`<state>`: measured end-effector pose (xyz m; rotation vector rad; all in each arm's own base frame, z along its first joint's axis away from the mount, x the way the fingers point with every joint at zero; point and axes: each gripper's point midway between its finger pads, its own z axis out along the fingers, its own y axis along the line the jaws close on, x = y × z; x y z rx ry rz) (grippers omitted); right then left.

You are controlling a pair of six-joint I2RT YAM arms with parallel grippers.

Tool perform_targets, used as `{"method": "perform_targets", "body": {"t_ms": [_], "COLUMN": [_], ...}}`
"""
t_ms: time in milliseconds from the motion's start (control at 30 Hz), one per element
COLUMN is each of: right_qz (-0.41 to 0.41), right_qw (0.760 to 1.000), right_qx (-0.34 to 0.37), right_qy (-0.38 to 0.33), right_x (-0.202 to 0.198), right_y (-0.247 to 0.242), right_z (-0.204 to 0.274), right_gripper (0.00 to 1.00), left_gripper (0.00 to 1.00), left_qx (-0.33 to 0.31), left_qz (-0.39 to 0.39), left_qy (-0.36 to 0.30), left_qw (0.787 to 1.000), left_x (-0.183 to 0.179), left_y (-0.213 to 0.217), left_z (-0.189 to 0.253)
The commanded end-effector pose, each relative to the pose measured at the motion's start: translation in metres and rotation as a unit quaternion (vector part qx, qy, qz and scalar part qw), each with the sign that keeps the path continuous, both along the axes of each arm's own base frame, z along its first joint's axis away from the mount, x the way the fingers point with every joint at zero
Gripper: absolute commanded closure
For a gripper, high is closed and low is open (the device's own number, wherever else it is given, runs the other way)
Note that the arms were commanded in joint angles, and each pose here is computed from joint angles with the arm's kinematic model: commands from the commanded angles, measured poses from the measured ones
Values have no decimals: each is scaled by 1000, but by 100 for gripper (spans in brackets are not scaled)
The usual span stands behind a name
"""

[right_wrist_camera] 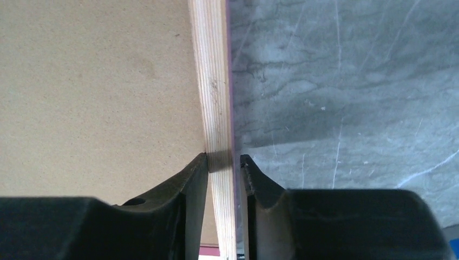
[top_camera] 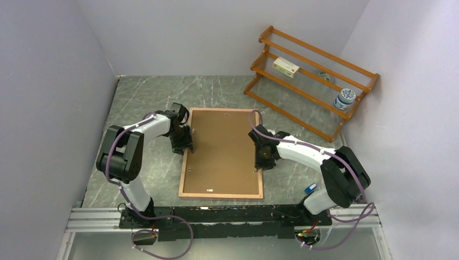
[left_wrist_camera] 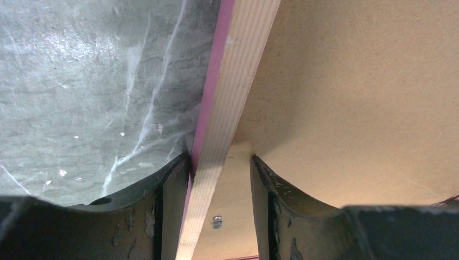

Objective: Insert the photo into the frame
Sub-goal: Install the photo frame at the center of the board.

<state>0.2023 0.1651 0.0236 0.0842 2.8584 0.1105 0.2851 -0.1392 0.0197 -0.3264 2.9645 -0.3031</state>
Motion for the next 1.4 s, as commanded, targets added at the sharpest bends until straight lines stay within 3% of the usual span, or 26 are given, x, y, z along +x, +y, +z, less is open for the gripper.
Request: {"method": "perform_targets", "body": {"t_ms": [0, 233, 600, 933, 1200, 1300, 1367], "right_qz": [-57, -109, -165, -197, -183, -179, -182], "right_qw": [997, 994, 986, 979, 982, 983, 982], "right_qx": [-41, -28, -12, -60, -37, -13, -12], "right_qy": [17, 3, -11, -1, -18, -32, -42], "right_x": [-5, -5, 8, -14, -13, -11, -8], "right_y": [-15, -13, -2, -20, -13, -9, -10], "right_z": [7, 13, 9, -2, 0, 6, 13], "right_gripper": [68, 48, 46, 61, 86, 85, 78], "left_gripper": [50, 51, 55, 63, 64, 65, 64], "left_qx": [-7, -21, -68, -75, -82, -82, -79], "left_qz": [13, 23, 29, 29, 30, 30, 30], "left_qy": [-7, 0, 22, 38, 41, 38, 32], "left_qw": [1000, 1000, 997, 996, 995, 995, 996], "left_x": [-3, -11, -28, -34, -33, -33, -31], "left_y": [-1, -4, -16, -17, -19, -19, -18], "left_z": [0, -2, -5, -8, -9, -8, -6]}}
